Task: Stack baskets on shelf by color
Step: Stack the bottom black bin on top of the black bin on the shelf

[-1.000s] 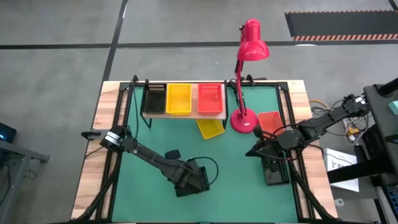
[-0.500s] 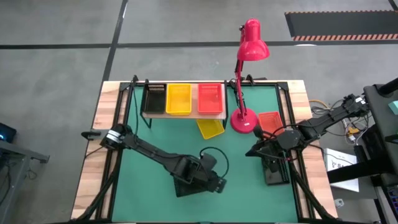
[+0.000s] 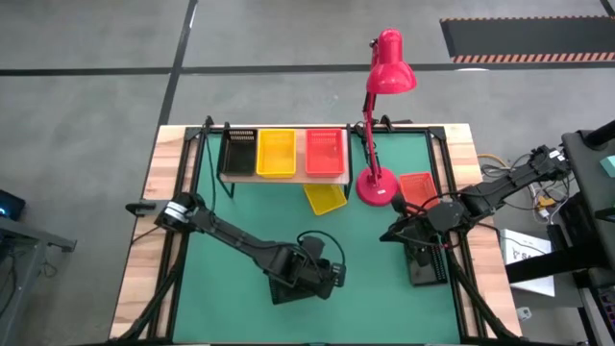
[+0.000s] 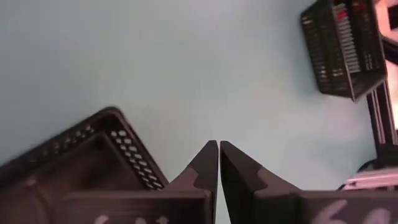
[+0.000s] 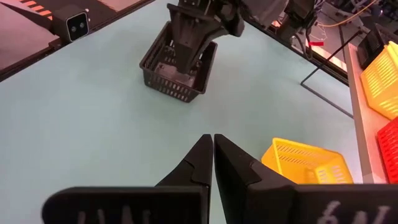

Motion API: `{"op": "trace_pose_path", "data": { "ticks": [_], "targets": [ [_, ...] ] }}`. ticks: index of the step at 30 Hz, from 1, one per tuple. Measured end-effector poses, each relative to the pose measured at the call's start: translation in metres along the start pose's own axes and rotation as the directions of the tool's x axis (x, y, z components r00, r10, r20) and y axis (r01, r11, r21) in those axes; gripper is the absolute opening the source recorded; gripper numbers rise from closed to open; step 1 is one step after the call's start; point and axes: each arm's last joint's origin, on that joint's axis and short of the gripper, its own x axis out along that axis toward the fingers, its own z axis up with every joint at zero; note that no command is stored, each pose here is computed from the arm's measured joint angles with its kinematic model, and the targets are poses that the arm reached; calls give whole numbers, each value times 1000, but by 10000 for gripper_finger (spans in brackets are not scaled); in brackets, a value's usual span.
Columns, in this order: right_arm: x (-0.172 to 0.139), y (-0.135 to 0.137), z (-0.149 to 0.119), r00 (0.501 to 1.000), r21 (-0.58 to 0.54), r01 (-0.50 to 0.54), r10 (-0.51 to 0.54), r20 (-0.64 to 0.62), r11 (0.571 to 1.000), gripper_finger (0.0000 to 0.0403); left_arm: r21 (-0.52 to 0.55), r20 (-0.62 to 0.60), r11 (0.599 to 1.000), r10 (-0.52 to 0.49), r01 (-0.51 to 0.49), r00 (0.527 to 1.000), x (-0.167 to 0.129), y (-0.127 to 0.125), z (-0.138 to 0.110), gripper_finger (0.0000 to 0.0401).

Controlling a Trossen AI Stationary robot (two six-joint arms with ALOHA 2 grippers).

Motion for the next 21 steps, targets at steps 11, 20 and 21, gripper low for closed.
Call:
{"op": "trace_pose_path", "data": {
  "ticks": [11,20,21],
  "targets": [
    [0,0,-1,1000,-1,-2,2,-5,1000,9,-30,-87,998,58,-60,995,10,14,-6,57],
    [0,0,-1,1000,-1,-2,2,-5,1000,9,-34,-73,993,107,-109,992,21,24,2,144],
    [0,0,0,1000,-1,-2,2,-4,1000,9,-36,-72,993,108,-111,992,21,24,4,146]
  ]
}}
